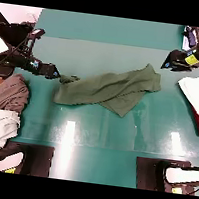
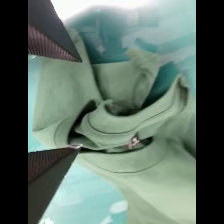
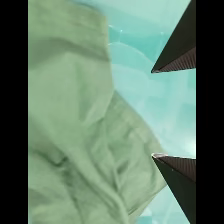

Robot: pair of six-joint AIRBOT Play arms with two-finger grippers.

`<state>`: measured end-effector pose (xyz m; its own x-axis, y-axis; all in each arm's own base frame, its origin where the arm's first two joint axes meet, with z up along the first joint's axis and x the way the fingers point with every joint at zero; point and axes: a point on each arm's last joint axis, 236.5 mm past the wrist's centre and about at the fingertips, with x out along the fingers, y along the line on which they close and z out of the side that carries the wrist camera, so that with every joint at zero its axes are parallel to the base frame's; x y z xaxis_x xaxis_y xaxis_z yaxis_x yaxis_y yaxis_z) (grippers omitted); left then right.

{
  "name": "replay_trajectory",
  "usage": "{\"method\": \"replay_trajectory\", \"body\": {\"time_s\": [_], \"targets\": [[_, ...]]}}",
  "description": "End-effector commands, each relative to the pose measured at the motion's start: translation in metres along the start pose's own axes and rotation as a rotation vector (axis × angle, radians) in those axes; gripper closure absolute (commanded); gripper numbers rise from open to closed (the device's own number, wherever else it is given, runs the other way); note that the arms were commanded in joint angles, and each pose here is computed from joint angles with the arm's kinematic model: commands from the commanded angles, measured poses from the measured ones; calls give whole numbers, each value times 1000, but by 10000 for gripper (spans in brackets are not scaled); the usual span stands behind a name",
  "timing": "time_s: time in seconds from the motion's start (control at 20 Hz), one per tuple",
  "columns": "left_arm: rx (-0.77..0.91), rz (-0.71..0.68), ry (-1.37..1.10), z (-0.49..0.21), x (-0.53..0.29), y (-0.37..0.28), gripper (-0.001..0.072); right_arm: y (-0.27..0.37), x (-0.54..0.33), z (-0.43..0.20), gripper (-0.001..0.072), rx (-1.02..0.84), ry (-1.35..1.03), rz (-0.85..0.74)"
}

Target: Fold the shirts.

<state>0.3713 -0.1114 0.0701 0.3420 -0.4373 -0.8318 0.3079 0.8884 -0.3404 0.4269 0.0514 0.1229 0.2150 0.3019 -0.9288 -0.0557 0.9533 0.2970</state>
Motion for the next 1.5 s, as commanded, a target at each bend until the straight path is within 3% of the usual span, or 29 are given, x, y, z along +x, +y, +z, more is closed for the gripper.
{"method": "replay_trajectory", "body": {"time_s": [0.0, 0.2, 0.5, 0.55, 0.6, 0.65, 0.8, 0.85, 1.1, 1.45], "targets": [[-44, -58, 61, -15, 16, -6, 102, 2, -22, -10, 141, -26, -13, -5], [-110, -143, 126, -35, 42, -14, 102, 11, -37, -24, 142, -53, -1, -5], [-114, -149, 156, -46, 50, -12, 105, 5, -4, -74, 141, 10, 46, 7], [-114, -149, 156, -46, 50, -12, 184, 5, 11, -86, 141, 47, 57, 27], [-114, -149, 155, -46, 50, -12, 416, 11, 28, -100, 141, 90, 72, 71], [-115, -149, 150, -45, 50, -12, 564, 18, 45, -115, 142, 128, 89, 123], [-121, -157, 137, -42, 50, -14, 591, 39, 90, -153, 142, 277, 130, 277], [-122, -160, 131, -40, 50, -14, 677, 43, 103, -164, 143, 327, 139, 310], [-126, -143, 91, -31, 52, -10, 680, 58, 160, -208, 143, 418, 179, 321], [-125, -140, 83, -29, 51, -10, 680, 89, 189, -197, 202, 438, 44, 333]]}}
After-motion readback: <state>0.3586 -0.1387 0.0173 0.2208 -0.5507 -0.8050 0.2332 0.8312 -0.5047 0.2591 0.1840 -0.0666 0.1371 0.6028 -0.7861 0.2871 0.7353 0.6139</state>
